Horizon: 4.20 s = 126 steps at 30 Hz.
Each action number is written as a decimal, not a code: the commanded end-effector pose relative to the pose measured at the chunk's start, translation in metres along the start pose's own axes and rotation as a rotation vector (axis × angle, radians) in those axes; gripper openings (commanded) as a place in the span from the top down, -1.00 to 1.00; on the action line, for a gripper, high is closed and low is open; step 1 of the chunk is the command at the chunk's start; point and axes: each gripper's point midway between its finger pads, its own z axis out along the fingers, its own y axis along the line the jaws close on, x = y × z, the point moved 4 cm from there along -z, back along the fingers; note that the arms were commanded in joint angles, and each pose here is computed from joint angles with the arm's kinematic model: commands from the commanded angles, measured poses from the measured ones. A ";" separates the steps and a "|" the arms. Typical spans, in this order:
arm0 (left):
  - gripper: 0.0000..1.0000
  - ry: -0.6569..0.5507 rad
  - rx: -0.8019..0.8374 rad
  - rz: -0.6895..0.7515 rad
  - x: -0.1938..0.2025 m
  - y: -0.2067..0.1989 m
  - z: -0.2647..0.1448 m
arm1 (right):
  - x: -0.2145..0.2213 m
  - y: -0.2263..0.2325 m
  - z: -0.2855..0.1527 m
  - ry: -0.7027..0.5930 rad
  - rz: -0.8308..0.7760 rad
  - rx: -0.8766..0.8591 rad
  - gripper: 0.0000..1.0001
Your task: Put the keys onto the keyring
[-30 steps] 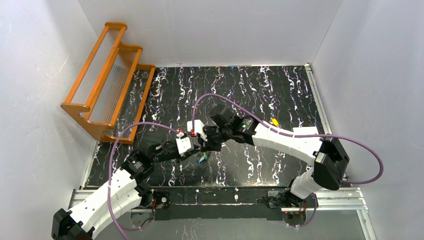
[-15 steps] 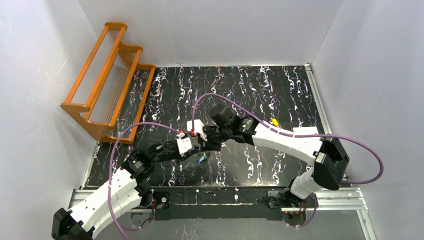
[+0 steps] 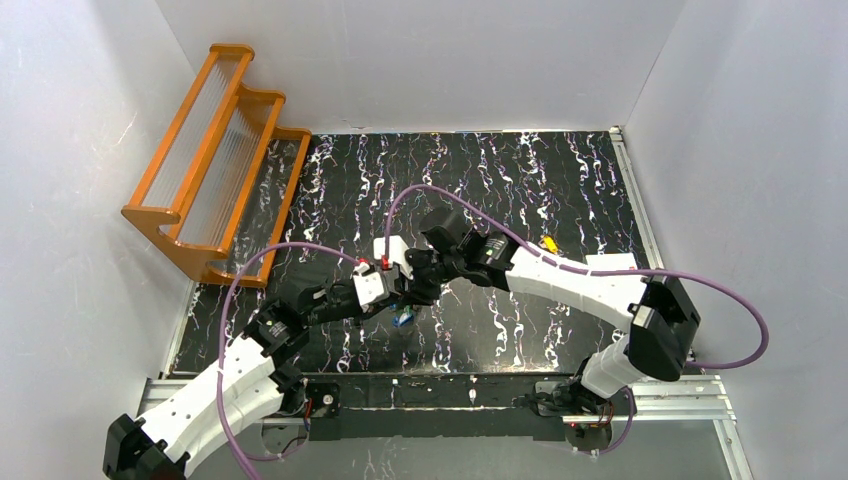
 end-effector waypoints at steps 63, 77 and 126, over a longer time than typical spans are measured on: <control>1.00 -0.572 -0.115 -0.065 -0.059 -0.004 -0.016 | -0.021 -0.010 -0.053 -0.448 0.072 -0.177 0.97; 1.00 -0.596 -0.106 -0.042 -0.067 -0.006 -0.020 | -0.003 -0.017 -0.038 -0.381 0.121 -0.170 0.97; 0.42 -0.585 -0.126 -0.037 -0.071 -0.001 -0.020 | -0.021 -0.016 -0.042 -0.316 0.047 -0.051 0.97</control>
